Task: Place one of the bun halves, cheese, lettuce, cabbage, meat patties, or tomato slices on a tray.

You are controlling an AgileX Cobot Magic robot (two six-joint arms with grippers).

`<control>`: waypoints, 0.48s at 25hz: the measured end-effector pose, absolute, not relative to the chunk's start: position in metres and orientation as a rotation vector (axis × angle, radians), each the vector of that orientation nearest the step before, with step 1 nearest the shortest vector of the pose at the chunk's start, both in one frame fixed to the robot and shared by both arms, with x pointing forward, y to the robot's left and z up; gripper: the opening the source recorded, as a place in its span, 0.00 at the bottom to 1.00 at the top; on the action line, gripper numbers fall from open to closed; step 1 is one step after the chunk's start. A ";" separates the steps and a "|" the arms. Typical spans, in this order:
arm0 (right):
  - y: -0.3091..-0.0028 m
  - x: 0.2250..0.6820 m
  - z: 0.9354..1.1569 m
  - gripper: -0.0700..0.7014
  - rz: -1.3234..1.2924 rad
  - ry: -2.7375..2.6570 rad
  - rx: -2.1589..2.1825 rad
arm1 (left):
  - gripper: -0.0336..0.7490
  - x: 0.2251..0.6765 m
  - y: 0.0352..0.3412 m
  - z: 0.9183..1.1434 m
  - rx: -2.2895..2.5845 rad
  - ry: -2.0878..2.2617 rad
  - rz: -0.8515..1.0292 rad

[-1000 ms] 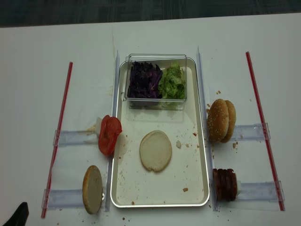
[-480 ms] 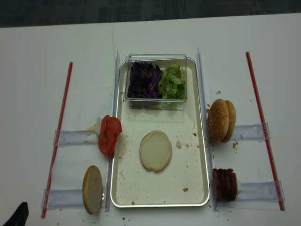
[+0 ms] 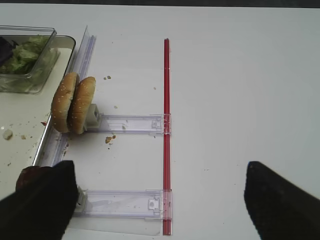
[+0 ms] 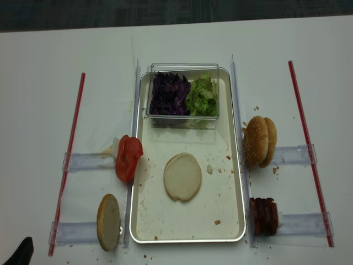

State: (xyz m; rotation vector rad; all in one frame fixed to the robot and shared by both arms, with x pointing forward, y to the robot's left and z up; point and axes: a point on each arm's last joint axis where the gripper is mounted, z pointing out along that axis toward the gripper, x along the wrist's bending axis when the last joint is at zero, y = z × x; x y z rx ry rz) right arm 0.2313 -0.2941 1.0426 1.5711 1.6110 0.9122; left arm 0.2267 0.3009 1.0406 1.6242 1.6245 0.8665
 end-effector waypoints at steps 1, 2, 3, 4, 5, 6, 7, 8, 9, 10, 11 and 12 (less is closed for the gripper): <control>-0.294 0.231 1.043 1.00 0.912 1.611 1.571 | 0.80 0.227 0.301 1.041 1.624 1.625 0.867; -0.294 0.231 1.043 1.00 0.912 1.611 1.571 | 0.80 0.227 0.301 1.041 1.624 1.625 0.867; -0.294 0.231 1.043 1.00 0.912 1.611 1.571 | 0.80 0.227 0.301 1.041 1.624 1.625 0.867; -0.294 0.231 1.043 1.00 0.912 1.611 1.571 | 0.80 0.227 0.301 1.041 1.624 1.625 0.867; -0.294 0.231 1.043 1.00 0.912 1.611 1.571 | 0.80 0.227 0.301 1.041 1.624 1.625 0.867; -0.294 0.231 1.043 1.00 0.913 1.610 1.573 | 0.80 0.227 0.301 1.041 1.624 1.625 0.867; -0.294 0.231 1.043 1.00 0.913 1.610 1.573 | 0.80 0.227 0.301 1.041 1.624 1.625 0.867; -0.294 0.231 1.043 1.00 0.913 1.610 1.573 | 0.80 0.227 0.301 1.041 1.624 1.625 0.867; -0.294 0.231 1.043 1.00 0.913 1.610 1.573 | 0.80 0.227 0.301 1.041 1.624 1.625 0.867; -0.294 0.231 1.043 1.00 0.913 1.610 1.573 | 0.80 0.227 0.301 1.041 1.624 1.625 0.867; -0.294 0.231 1.043 1.00 0.913 1.610 1.573 | 0.80 0.227 0.301 1.041 1.624 1.625 0.867; -0.294 0.231 1.043 1.00 0.913 1.610 1.573 | 0.80 0.227 0.301 1.041 1.624 1.625 0.867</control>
